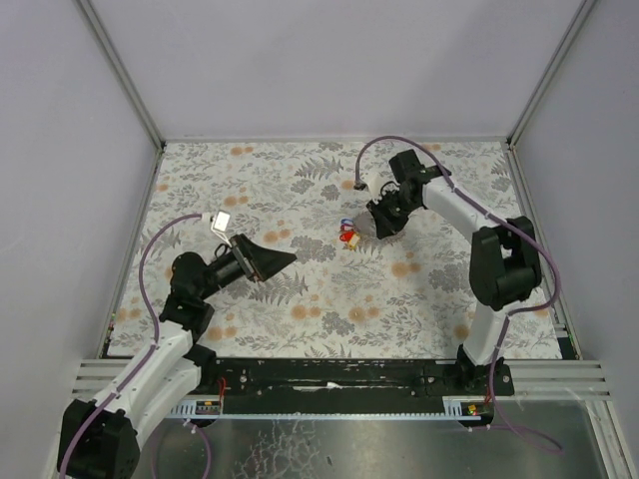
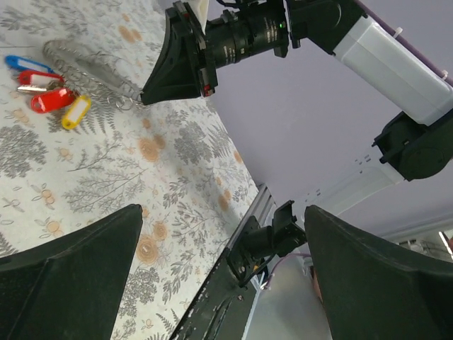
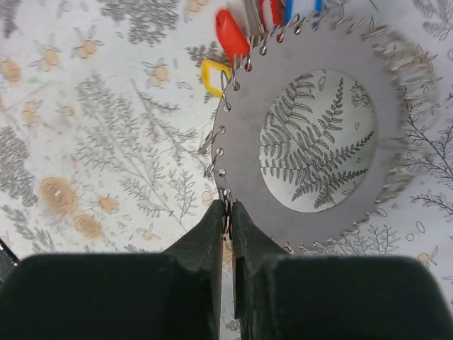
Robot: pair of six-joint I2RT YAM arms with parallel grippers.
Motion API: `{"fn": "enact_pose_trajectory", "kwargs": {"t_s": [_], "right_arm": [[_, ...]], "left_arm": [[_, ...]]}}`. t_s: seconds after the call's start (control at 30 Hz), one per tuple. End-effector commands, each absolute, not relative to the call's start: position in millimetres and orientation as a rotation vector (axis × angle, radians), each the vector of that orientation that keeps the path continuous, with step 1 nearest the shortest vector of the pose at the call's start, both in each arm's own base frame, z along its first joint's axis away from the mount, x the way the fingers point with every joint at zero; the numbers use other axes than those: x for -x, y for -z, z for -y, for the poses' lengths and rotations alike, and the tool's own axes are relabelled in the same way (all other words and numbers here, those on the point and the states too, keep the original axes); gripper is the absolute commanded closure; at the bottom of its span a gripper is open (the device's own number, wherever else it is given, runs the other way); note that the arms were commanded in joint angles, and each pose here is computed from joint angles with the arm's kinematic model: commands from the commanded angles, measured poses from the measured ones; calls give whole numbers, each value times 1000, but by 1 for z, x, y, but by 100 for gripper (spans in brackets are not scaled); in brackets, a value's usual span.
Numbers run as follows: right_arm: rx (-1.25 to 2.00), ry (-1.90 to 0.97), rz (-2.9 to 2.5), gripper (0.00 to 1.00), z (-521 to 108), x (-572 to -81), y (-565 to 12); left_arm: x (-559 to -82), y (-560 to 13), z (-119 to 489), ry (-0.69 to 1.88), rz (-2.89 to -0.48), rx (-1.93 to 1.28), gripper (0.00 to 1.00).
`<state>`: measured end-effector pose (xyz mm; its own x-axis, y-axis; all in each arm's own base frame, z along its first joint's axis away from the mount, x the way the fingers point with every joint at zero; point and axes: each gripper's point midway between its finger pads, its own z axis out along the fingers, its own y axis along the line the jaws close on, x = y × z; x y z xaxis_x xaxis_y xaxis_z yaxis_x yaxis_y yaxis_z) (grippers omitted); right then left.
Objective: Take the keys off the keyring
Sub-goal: Pick up the keyring from the center of the board.
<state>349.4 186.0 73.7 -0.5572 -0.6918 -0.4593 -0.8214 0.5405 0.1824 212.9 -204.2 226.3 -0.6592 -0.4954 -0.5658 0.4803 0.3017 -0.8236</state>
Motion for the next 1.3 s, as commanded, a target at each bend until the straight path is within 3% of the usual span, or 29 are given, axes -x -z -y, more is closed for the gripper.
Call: {"fn": "enact_pose_trajectory", "kwargs": {"t_s": [0.0, 0.5, 0.83, 1.27], "right_arm": [[1329, -663, -2302, 100, -197, -325, -116], [1475, -929, -1844, 100, -215, -245, -252], [1537, -973, -1622, 100, -218, -206, -302], [1566, -1054, -1513, 100, -226, -180, -322]], "left_arm": [[-198, -254, 215, 1488, -1596, -160, 5], [-175, -292, 250, 1112, -1289, -597, 21], [-200, -289, 273, 967, -1438, -820, 39], [-147, -297, 284, 1081, -1254, -1186, 39]]}}
